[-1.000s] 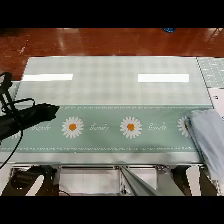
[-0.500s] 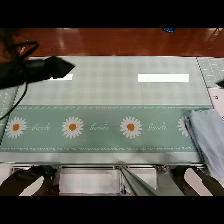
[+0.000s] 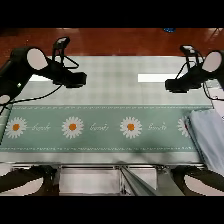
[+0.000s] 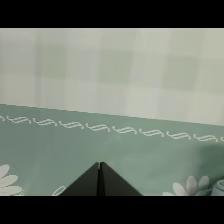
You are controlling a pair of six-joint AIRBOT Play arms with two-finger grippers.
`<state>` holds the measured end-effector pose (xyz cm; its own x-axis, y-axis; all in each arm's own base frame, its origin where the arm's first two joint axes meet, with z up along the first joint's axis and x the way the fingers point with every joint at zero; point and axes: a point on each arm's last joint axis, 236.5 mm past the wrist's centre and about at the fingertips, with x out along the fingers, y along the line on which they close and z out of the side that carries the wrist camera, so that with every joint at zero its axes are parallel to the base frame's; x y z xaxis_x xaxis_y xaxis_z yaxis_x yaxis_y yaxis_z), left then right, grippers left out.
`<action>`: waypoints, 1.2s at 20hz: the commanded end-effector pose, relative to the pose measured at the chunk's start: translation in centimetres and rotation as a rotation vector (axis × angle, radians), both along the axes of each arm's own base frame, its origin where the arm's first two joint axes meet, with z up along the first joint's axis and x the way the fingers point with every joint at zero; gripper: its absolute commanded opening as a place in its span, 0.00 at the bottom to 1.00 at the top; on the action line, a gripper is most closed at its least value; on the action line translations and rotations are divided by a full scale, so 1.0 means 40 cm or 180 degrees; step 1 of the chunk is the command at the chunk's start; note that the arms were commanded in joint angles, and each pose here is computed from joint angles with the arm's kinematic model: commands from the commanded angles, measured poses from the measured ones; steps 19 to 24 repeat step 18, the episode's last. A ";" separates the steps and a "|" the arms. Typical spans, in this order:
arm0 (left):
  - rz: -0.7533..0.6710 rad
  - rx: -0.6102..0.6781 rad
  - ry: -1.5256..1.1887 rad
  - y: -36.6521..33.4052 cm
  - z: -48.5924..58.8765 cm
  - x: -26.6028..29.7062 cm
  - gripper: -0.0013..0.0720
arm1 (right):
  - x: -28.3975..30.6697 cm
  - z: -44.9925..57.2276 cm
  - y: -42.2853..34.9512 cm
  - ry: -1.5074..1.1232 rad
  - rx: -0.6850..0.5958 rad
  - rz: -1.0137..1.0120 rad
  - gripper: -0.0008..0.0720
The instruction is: Fold the shirts.
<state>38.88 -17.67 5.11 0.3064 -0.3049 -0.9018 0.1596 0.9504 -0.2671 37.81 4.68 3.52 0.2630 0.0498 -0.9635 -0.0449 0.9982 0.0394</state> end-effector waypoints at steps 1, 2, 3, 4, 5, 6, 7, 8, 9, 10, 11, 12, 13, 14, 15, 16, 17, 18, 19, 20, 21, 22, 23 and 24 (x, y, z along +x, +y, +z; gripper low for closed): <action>0.0137 0.0188 0.0272 0.043 -0.052 -0.015 0.04 | 0.002 -0.037 -0.004 0.0119 -0.0182 0.0032 0.04; 0.0136 0.0196 0.0286 0.044 -0.053 -0.017 0.04 | 0.004 -0.036 -0.004 0.0110 -0.0181 0.0034 0.04; 0.0134 0.0198 0.0292 0.045 -0.053 -0.018 0.04 | 0.003 -0.036 -0.004 0.0112 -0.0182 0.0034 0.04; 0.0134 0.0199 0.0293 0.045 -0.054 -0.018 0.04 | 0.003 -0.036 -0.004 0.0113 -0.0180 0.0034 0.04; 0.0134 0.0200 0.0295 0.045 -0.055 -0.018 0.04 | 0.004 -0.036 -0.004 0.0112 -0.0182 0.0033 0.04; 0.0135 0.0200 0.0298 0.045 -0.055 -0.018 0.04 | 0.004 -0.036 -0.004 0.0111 -0.0181 0.0033 0.04; 0.0134 0.0201 0.0301 0.045 -0.057 -0.018 0.04 | 0.004 -0.036 -0.004 0.0111 -0.0180 0.0034 0.04; 0.0134 0.0202 0.0302 0.045 -0.057 -0.018 0.04 | 0.003 -0.036 -0.004 0.0112 -0.0182 0.0034 0.04; 0.0134 0.0202 0.0303 0.045 -0.057 -0.018 0.04 | 0.003 -0.036 -0.004 0.0112 -0.0182 0.0034 0.04; 0.0134 0.0202 0.0303 0.045 -0.057 -0.018 0.04 | 0.003 -0.036 -0.004 0.0112 -0.0182 0.0034 0.04; 0.0134 0.0202 0.0303 0.045 -0.057 -0.018 0.04 | 0.004 -0.036 -0.004 0.0112 -0.0182 0.0033 0.04; 0.0134 0.0202 0.0303 0.045 -0.057 -0.018 0.04 | 0.004 -0.036 -0.004 0.0111 -0.0181 0.0034 0.04; 0.0134 0.0202 0.0303 0.045 -0.057 -0.018 0.04 | 0.004 -0.036 -0.004 0.0111 -0.0181 0.0034 0.04; 0.0134 0.0202 0.0303 0.045 -0.057 -0.018 0.04 | 0.003 -0.036 -0.004 0.0112 -0.0182 0.0034 0.04; 0.0134 0.0202 0.0303 0.045 -0.057 -0.018 0.04 | 0.004 -0.036 -0.004 0.0111 -0.0181 0.0034 0.04; 0.0134 0.0202 0.0303 0.045 -0.057 -0.018 0.04 | 0.003 -0.036 -0.004 0.0112 -0.0182 0.0034 0.04; 0.0134 0.0202 0.0303 0.045 -0.057 -0.018 0.04 | 0.004 -0.036 -0.004 0.0111 -0.0181 0.0034 0.04; 0.0134 0.0202 0.0303 0.045 -0.057 -0.018 0.04 | 0.003 -0.036 -0.004 0.0112 -0.0182 0.0034 0.04; 0.0134 0.0202 0.0303 0.045 -0.057 -0.018 0.04 | 0.003 -0.036 -0.004 0.0112 -0.0182 0.0034 0.04; 0.0134 0.0202 0.0303 0.045 -0.057 -0.018 0.04 | 0.003 -0.036 -0.004 0.0112 -0.0182 0.0034 0.04; 0.0134 0.0202 0.0303 0.045 -0.057 -0.018 0.04 | 0.003 -0.036 -0.004 0.0112 -0.0182 0.0034 0.04; 0.0134 0.0202 0.0303 0.045 -0.057 -0.018 0.04 | 0.003 -0.036 -0.004 0.0112 -0.0182 0.0034 0.04; 0.0134 0.0202 0.0303 0.045 -0.057 -0.018 0.04 | 0.003 -0.036 -0.004 0.0112 -0.0182 0.0034 0.04; 0.0134 0.0202 0.0303 0.045 -0.057 -0.018 0.04 | 0.003 -0.036 -0.004 0.0112 -0.0182 0.0034 0.04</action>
